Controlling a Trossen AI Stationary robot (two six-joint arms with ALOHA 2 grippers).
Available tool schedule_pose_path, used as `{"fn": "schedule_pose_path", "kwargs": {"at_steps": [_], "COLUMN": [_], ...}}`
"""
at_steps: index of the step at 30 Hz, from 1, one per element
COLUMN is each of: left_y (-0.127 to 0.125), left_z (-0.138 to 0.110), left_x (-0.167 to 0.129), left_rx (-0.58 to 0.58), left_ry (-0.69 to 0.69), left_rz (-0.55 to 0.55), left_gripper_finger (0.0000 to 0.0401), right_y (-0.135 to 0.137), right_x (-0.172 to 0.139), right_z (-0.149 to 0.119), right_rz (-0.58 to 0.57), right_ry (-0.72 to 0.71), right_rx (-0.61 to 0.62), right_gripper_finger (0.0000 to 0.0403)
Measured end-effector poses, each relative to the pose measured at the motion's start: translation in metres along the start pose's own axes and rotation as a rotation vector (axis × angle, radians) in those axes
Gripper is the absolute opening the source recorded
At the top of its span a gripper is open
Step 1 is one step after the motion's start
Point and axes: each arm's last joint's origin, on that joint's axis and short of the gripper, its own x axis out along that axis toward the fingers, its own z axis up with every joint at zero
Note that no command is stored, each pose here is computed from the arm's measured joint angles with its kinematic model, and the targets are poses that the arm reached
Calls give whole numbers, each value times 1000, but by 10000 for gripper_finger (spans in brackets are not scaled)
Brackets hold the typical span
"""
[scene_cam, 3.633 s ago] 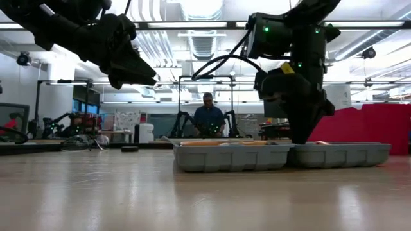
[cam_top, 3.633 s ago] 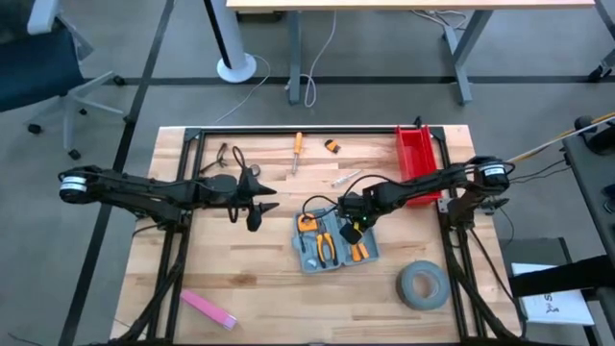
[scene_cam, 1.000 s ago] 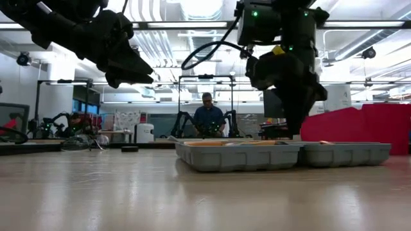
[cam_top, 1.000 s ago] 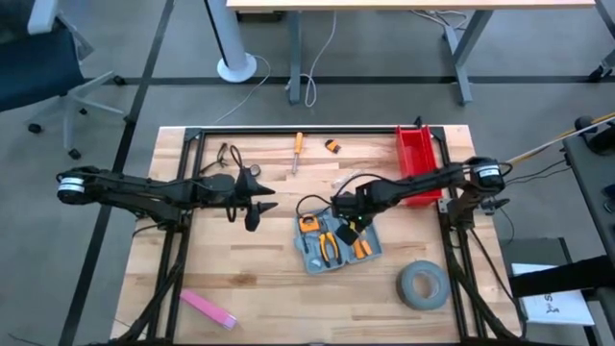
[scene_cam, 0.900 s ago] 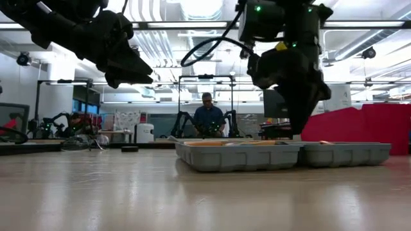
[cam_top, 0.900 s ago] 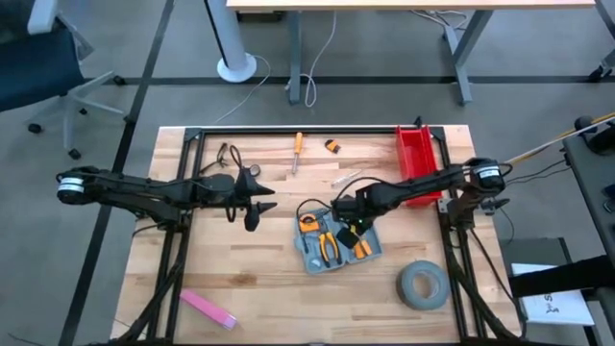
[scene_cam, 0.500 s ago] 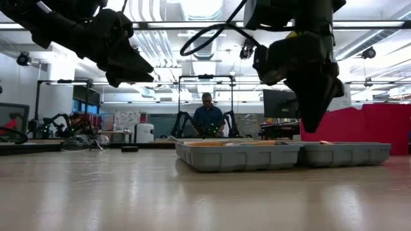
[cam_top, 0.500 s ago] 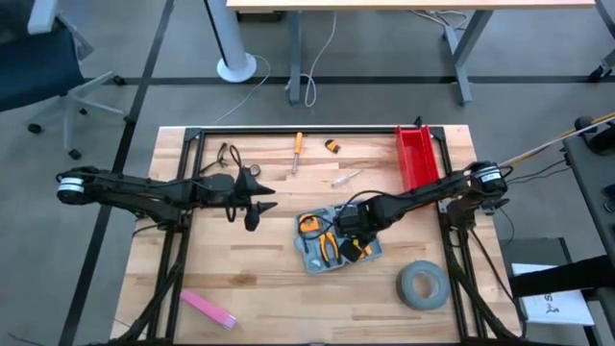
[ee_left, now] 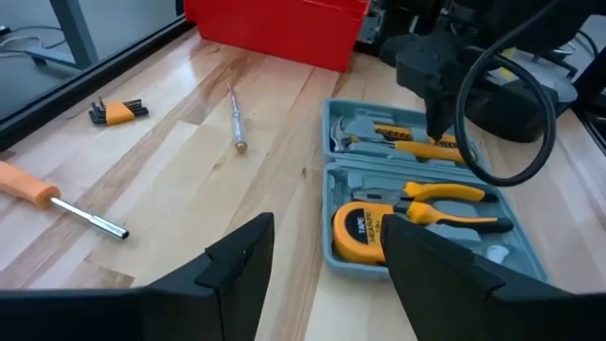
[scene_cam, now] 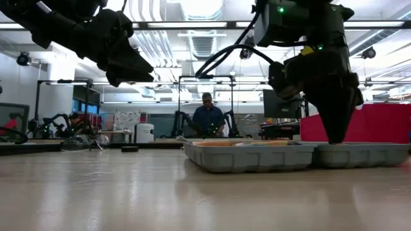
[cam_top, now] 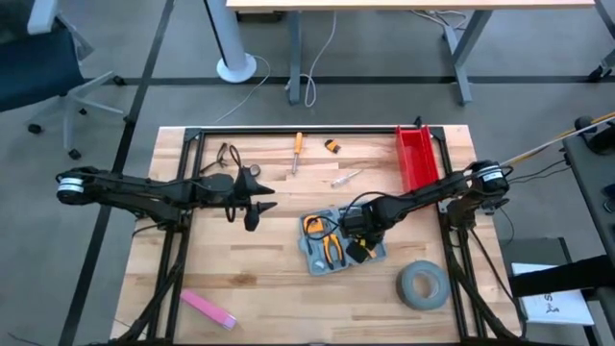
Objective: Prefit tool cases
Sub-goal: Adjust the yellow screwdriver bit sets in the gray pre-fit tool case
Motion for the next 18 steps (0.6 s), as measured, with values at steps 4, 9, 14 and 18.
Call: {"fn": "schedule_pose_path", "kwargs": {"at_steps": [4, 9, 14, 18], "left_y": [0, 0, 0, 0], "left_z": [0, 0, 0, 0], "left_x": [0, 0, 0, 0], "left_rx": [0, 0, 0, 0], "left_ry": [0, -1, -1, 0], "left_rz": [0, 0, 0, 0], "left_gripper_finger": [204, 204, 204, 204], "right_y": [3, 7, 1, 2], "right_x": [-4, -13, -18, -21], "right_z": [2, 4, 1, 1], "right_rz": [5, -26, -134, -123], "right_ry": [-6, -26, -12, -27], "right_rx": [-9, -16, 14, 11], "right_gripper_finger": [0, 0, 0, 0]}}
